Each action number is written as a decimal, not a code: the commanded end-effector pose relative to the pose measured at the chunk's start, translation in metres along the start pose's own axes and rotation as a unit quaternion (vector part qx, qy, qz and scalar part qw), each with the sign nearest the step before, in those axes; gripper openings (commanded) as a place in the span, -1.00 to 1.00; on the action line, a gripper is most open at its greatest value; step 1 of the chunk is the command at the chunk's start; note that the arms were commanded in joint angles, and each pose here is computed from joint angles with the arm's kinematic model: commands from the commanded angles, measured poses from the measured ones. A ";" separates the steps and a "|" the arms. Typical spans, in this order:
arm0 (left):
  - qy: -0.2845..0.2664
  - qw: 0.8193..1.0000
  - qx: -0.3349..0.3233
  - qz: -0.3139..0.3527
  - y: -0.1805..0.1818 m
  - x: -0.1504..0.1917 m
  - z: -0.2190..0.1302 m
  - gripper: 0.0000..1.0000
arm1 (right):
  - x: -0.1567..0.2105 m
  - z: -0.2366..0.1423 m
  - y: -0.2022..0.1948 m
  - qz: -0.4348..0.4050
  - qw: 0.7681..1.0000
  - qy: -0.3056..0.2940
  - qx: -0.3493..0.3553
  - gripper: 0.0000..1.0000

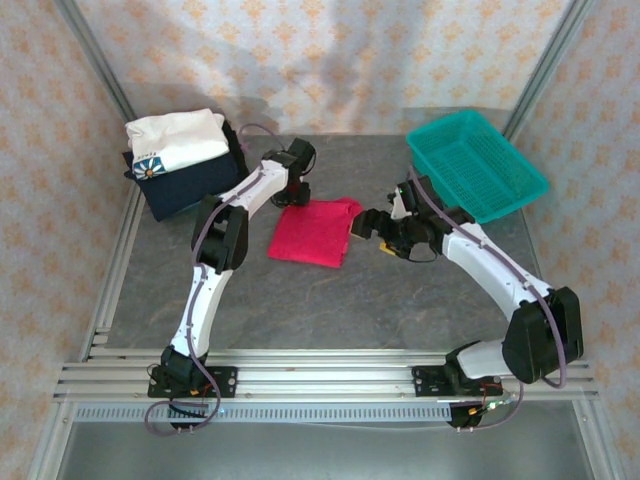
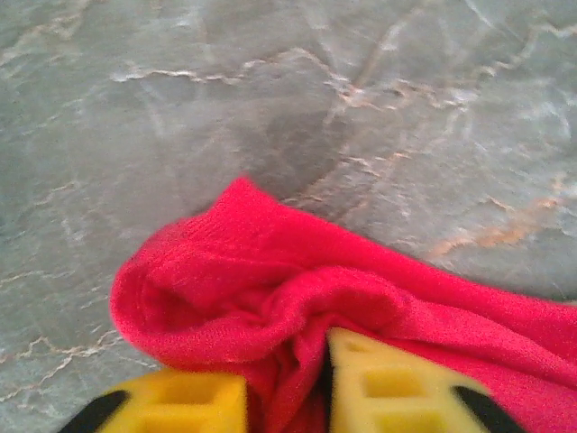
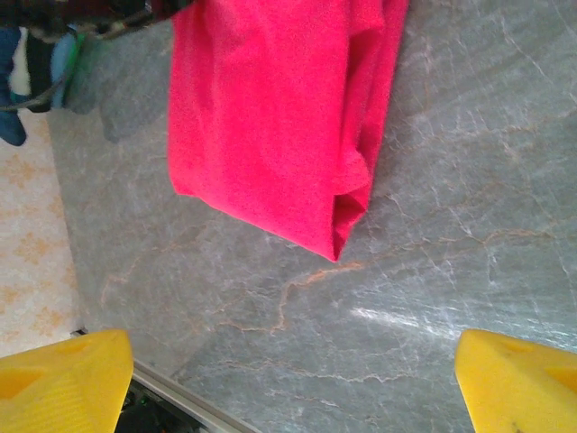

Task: Fold and stack the t-shirts

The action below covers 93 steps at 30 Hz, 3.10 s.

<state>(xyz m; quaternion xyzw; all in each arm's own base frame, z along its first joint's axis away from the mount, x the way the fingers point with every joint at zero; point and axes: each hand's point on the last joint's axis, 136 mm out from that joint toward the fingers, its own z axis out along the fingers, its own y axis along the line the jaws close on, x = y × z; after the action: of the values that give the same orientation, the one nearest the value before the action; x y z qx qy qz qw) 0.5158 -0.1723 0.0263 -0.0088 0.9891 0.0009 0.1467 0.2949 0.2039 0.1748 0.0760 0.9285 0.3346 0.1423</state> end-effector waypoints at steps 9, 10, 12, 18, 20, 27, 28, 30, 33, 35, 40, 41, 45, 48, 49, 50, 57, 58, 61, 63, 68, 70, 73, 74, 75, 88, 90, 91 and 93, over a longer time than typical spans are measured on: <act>0.038 0.999 -0.022 0.030 0.026 0.023 -0.024 -1.00 | -0.014 -0.030 0.033 -0.025 0.998 -0.035 -0.036 0.85; 0.018 0.999 -0.019 0.031 0.028 0.014 -0.039 -1.00 | -0.014 -0.031 0.034 -0.026 0.998 -0.038 -0.036 0.86; -0.020 0.999 -0.020 0.035 0.033 -0.001 -0.068 -1.00 | -0.014 -0.034 0.035 -0.026 0.998 -0.041 -0.038 0.86; -0.092 0.995 -0.003 0.032 0.041 -0.033 -0.144 -1.00 | -0.016 -0.040 0.042 -0.029 0.997 -0.052 -0.053 0.87; -0.107 0.994 0.002 0.034 0.040 -0.040 -0.163 -1.00 | -0.018 -0.041 0.045 -0.029 0.996 -0.057 -0.059 0.87; -0.177 0.984 0.019 0.028 0.041 -0.064 -0.229 -1.00 | -0.020 -0.043 0.050 -0.028 0.995 -0.061 -0.071 0.87; -0.183 0.982 0.021 0.028 0.041 -0.067 -0.235 -1.00 | -0.020 -0.043 0.050 -0.026 0.995 -0.062 -0.072 0.88; -0.200 0.979 0.025 0.022 0.045 -0.074 -0.251 -1.00 | -0.021 -0.043 0.051 -0.025 0.995 -0.063 -0.075 0.87; -0.228 0.973 0.037 0.009 0.052 -0.084 -0.274 -1.00 | -0.022 -0.042 0.052 -0.023 0.995 -0.066 -0.077 0.87; -0.246 0.968 0.042 0.000 0.057 -0.090 -0.287 -1.00 | -0.023 -0.041 0.052 -0.023 0.995 -0.067 -0.077 0.88; -0.284 0.957 0.058 -0.029 0.077 -0.101 -0.317 -1.00 | -0.025 -0.039 0.052 -0.022 0.995 -0.065 -0.077 0.87; -0.290 0.954 0.063 -0.038 0.083 -0.103 -0.322 -1.00 | -0.025 -0.038 0.051 -0.022 0.995 -0.065 -0.076 0.87; -0.314 0.944 0.079 -0.060 0.099 -0.109 -0.342 -1.00 | -0.027 -0.035 0.052 -0.017 0.994 -0.066 -0.080 0.87; -0.329 0.938 0.085 -0.070 0.108 -0.110 -0.356 -1.00 | -0.029 -0.032 0.052 -0.013 0.994 -0.067 -0.084 0.87; -0.334 0.936 0.086 -0.072 0.110 -0.111 -0.360 -1.00 | -0.029 -0.031 0.053 -0.012 0.994 -0.067 -0.085 0.87; -0.339 0.934 0.088 -0.073 0.113 -0.110 -0.365 -1.00 | -0.030 -0.030 0.053 -0.010 0.994 -0.068 -0.087 0.88; -0.380 0.915 0.099 -0.097 0.131 -0.111 -0.401 -1.00 | -0.034 -0.024 0.055 -0.001 0.993 -0.068 -0.097 0.87; -0.385 0.912 0.100 -0.102 0.134 -0.112 -0.405 -1.00 | -0.034 -0.024 0.055 0.000 0.993 -0.069 -0.097 0.87; -0.403 0.900 0.108 -0.124 0.147 -0.115 -0.418 -1.00 | -0.034 -0.022 0.054 0.002 0.993 -0.068 -0.097 0.87; -0.417 0.891 0.116 -0.138 0.154 -0.119 -0.426 -1.00 | -0.034 -0.022 0.052 0.002 0.993 -0.070 -0.097 0.87; -0.447 0.866 0.139 -0.176 0.175 -0.131 -0.443 -1.00 | -0.035 -0.017 0.051 0.008 0.992 -0.071 -0.100 0.88; -0.455 0.860 0.138 -0.184 0.183 -0.135 -0.444 -1.00 | -0.036 -0.015 0.051 0.008 0.992 -0.071 -0.101 0.87; -0.455 0.856 0.142 -0.200 0.195 -0.142 -0.437 -1.00 | -0.037 -0.012 0.050 0.009 0.992 -0.070 -0.101 0.88; -0.453 0.856 0.140 -0.205 0.200 -0.144 -0.433 -1.00 | -0.037 -0.012 0.051 0.008 0.992 -0.069 -0.101 0.87; -0.450 0.857 0.139 -0.207 0.202 -0.145 -0.429 -1.00 | -0.038 -0.010 0.050 0.010 0.993 -0.069 -0.100 0.87; -0.396 0.883 0.078 -0.241 0.250 -0.157 -0.353 -1.00 | -0.042 0.011 0.042 0.021 0.994 -0.056 -0.092 0.87; -0.391 0.882 0.070 -0.255 0.267 -0.159 -0.341 -1.00 | -0.044 0.013 0.040 0.021 0.994 -0.055 -0.089 0.88; -0.390 0.878 0.069 -0.267 0.277 -0.160 -0.336 -1.00 | -0.044 0.014 0.040 0.021 0.994 -0.054 -0.088 0.87; -0.389 0.874 0.066 -0.283 0.293 -0.161 -0.328 -1.00 | -0.045 0.018 0.039 0.023 0.995 -0.050 -0.084 0.88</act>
<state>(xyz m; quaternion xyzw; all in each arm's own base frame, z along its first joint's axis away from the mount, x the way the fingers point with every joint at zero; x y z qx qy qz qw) 0.5671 0.0905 0.3704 -0.2545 0.8320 -0.1125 0.4800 0.3402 0.2303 0.1958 0.1061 0.8882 0.4073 0.1841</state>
